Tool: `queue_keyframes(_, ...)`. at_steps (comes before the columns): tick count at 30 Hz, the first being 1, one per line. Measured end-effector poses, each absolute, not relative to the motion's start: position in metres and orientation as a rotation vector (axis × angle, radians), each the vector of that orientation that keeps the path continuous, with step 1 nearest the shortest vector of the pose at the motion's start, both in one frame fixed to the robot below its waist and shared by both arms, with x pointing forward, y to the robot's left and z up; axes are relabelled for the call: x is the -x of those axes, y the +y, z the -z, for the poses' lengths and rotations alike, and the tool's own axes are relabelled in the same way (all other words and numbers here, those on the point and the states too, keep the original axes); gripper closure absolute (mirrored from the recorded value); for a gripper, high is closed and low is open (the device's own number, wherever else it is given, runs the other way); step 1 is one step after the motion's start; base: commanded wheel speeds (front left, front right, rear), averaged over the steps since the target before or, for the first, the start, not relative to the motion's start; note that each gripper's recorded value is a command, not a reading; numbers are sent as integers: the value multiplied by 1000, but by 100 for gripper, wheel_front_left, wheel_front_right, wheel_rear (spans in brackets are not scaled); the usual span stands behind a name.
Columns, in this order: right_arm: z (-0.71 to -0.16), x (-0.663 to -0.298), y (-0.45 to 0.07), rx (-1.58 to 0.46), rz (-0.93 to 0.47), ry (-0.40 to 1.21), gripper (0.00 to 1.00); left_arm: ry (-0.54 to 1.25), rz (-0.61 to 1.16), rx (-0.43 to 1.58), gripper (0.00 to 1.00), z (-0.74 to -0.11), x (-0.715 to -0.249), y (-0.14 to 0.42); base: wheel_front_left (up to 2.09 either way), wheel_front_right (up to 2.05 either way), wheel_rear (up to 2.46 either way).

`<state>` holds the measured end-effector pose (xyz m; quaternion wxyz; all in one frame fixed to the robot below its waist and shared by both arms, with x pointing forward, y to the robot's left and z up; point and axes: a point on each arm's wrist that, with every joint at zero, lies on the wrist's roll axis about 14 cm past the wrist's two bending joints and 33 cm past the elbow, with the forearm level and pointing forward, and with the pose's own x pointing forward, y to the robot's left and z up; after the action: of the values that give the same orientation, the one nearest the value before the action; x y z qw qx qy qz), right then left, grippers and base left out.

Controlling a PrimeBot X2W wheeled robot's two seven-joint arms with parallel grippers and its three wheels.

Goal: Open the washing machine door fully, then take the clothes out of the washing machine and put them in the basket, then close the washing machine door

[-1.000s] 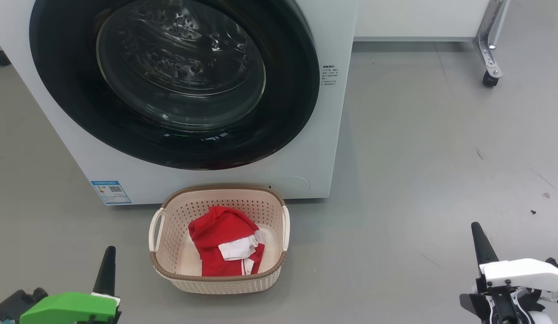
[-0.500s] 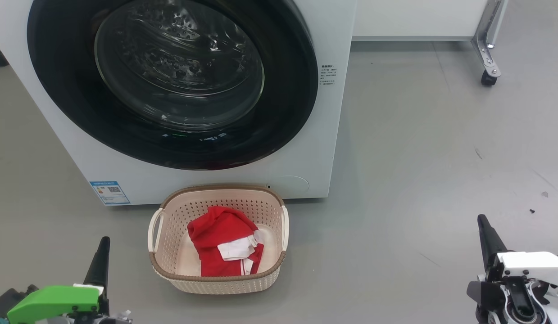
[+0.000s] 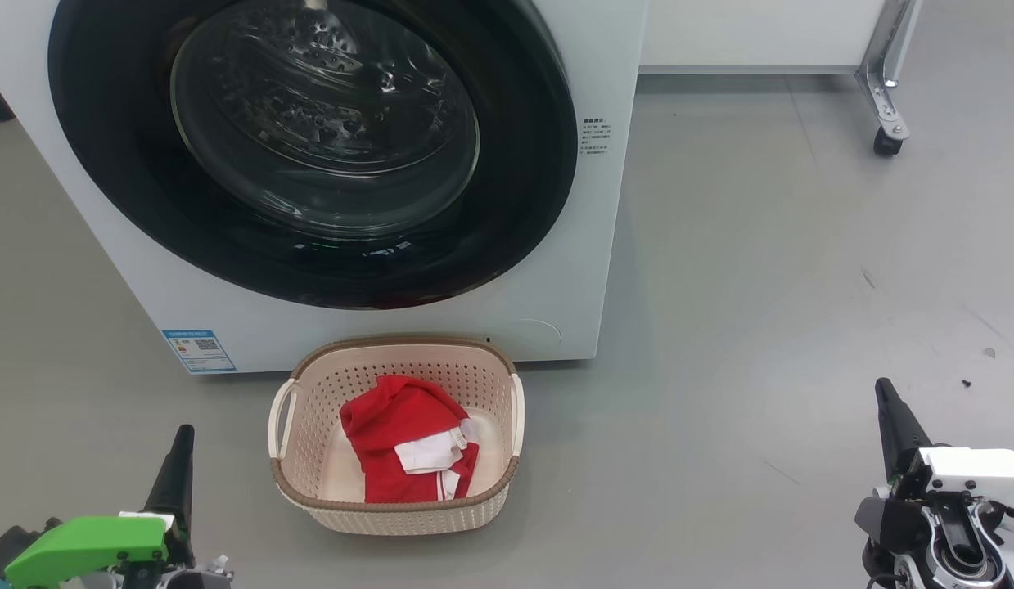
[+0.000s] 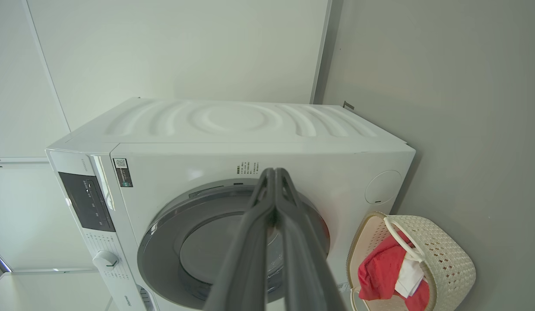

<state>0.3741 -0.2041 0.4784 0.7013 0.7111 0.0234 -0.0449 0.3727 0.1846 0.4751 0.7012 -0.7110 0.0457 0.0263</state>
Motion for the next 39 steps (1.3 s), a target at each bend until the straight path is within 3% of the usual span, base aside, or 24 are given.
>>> queue_keyframes(39,-476,-374,-204,-1584,102,59,100,102,-66,1584,100,-474,-373,186,0,0,0)
